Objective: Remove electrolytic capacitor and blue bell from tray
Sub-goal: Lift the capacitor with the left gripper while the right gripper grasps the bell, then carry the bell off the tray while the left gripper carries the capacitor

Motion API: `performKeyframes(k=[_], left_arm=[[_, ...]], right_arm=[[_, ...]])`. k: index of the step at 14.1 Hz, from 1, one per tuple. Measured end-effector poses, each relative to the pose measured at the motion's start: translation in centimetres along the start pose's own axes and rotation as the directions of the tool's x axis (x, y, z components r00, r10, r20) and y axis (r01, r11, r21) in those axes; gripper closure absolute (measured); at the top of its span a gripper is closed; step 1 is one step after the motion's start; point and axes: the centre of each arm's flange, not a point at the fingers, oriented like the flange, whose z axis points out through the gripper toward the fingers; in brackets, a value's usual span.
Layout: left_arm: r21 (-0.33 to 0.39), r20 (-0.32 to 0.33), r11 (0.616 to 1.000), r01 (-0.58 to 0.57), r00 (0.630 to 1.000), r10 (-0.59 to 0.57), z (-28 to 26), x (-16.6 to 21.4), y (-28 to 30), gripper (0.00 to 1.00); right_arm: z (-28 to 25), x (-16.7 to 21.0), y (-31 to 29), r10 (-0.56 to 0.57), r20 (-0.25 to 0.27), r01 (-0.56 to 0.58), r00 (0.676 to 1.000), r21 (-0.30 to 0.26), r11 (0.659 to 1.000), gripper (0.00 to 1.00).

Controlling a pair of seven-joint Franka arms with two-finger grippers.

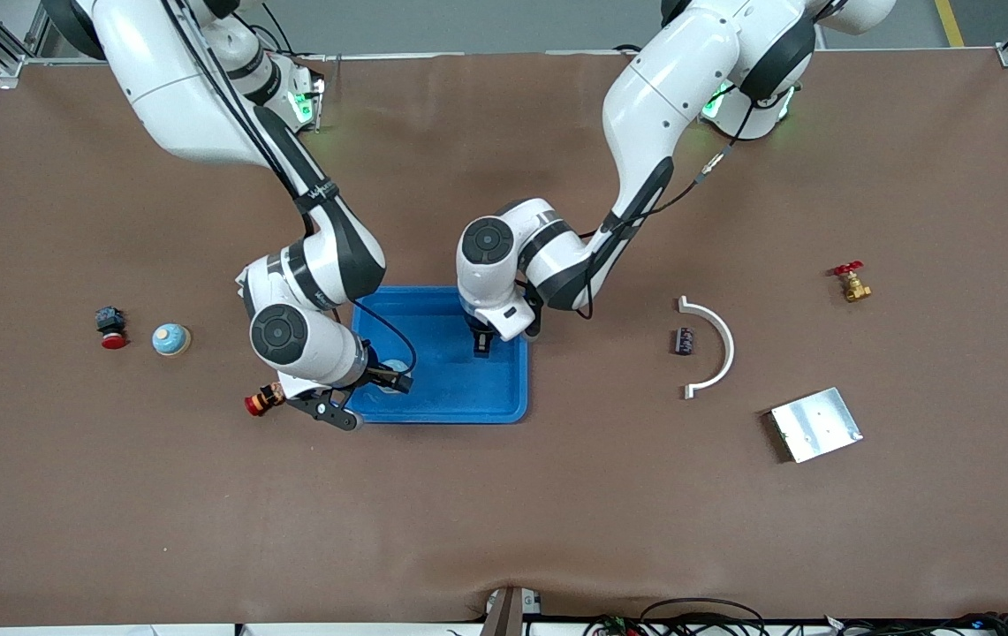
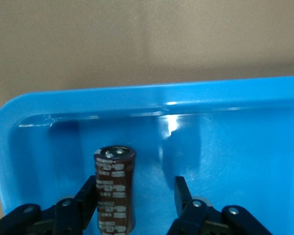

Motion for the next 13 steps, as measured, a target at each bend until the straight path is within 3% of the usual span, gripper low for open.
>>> performKeyframes(k=[1, 3, 4, 8, 13], left_arm=[[0.0, -0.001, 1.0, 0.0, 1.0, 0.0, 0.0, 0.0, 0.0, 0.37], [-0.001, 0.0, 1.0, -0.014, 1.0, 0.014, 0.0, 0.0, 0.0, 0.6], [-0.002, 0.0, 1.0, -0.026, 1.0, 0.026, -0.1, 0.0, 0.0, 0.66], [-0.007, 0.001, 0.998, -0.068, 0.998, 0.068, -0.5, 0.0, 0.4, 0.66], [-0.007, -0.022, 0.952, -0.305, 0.952, 0.305, -4.1, 1.4, 2.5, 0.66]], right_arm=[[0.5, -0.1, 0.0, 0.003, 0.005, -0.003, 1.0, -0.004, 1.0, 0.0], [1.4, -0.7, -0.4, -0.004, 0.013, 0.004, 1.0, -0.01, 1.0, 0.0], [1.8, -1.0, -0.8, -0.009, 0.012, 0.009, 1.0, -0.009, 1.0, 0.0], [3.5, -1.3, -1.0, -0.01, 0.015, 0.011, 1.0, -0.013, 1.0, 0.0], [4.2, -1.1, -0.8, -0.007, 0.016, 0.007, 1.0, -0.016, 1.0, 0.0]])
